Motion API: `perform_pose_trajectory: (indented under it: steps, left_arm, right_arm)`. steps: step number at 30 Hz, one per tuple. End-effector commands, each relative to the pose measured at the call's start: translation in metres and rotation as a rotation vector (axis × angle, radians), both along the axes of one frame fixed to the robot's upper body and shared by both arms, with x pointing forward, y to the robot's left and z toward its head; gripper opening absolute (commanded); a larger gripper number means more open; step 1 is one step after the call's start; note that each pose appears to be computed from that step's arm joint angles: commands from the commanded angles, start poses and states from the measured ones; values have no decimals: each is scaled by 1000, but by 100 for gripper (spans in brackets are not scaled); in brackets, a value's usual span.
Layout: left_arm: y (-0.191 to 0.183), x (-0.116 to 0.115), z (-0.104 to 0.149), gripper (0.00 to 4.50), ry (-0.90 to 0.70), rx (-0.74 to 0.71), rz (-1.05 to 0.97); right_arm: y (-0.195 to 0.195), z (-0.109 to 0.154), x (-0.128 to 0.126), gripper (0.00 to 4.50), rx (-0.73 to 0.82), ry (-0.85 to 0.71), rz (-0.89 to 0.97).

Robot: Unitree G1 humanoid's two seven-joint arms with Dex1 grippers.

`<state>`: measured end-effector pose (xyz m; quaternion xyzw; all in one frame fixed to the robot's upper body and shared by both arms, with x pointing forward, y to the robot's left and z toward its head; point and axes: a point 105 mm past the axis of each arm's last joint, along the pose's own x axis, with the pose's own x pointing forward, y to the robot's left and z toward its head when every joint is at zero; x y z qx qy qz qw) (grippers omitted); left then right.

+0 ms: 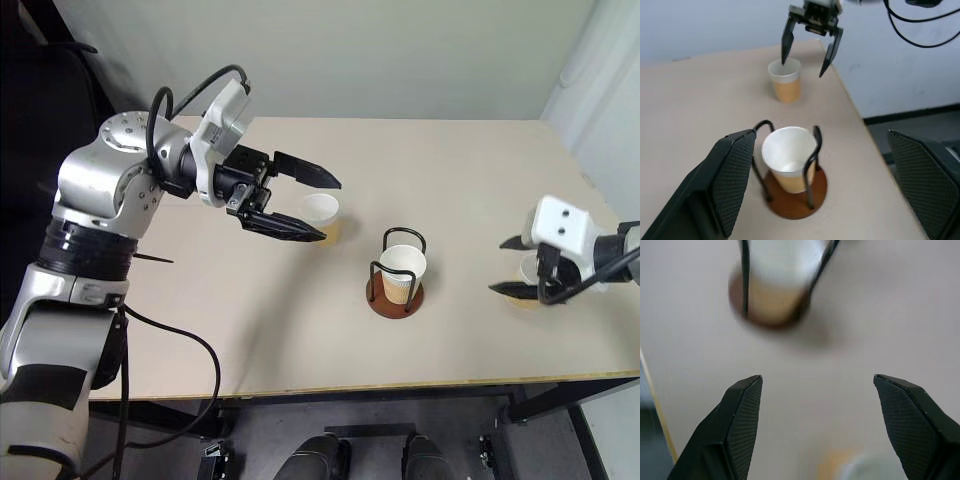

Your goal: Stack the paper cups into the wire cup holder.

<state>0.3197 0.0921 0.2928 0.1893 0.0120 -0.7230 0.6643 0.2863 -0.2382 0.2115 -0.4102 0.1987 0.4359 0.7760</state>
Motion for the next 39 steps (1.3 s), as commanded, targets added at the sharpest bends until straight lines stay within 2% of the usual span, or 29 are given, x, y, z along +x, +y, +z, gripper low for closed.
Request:
perform_pose_trajectory:
  steps: [1,9,26,29,37,39]
  left_arm:
    - [4,-8,16,447,-48,-49,12]
    - [4,-8,15,447,-54,-70,38]
    - [13,-5,15,447,-114,-65,74]
    - [15,-5,14,450,-114,-59,82]
    - [23,-2,15,450,-128,-42,100]
    - [25,0,15,450,-130,-39,108]
  right_arm:
    - [-11,8,4,361,-108,-66,16]
    - [-30,-1,15,361,-231,-79,29]
    - [-52,-31,36,361,-324,7,43]
    - [-55,-34,37,296,-336,23,46]
    - [-48,-24,32,5,-293,72,65]
    - [-42,-19,29,2,-269,80,74]
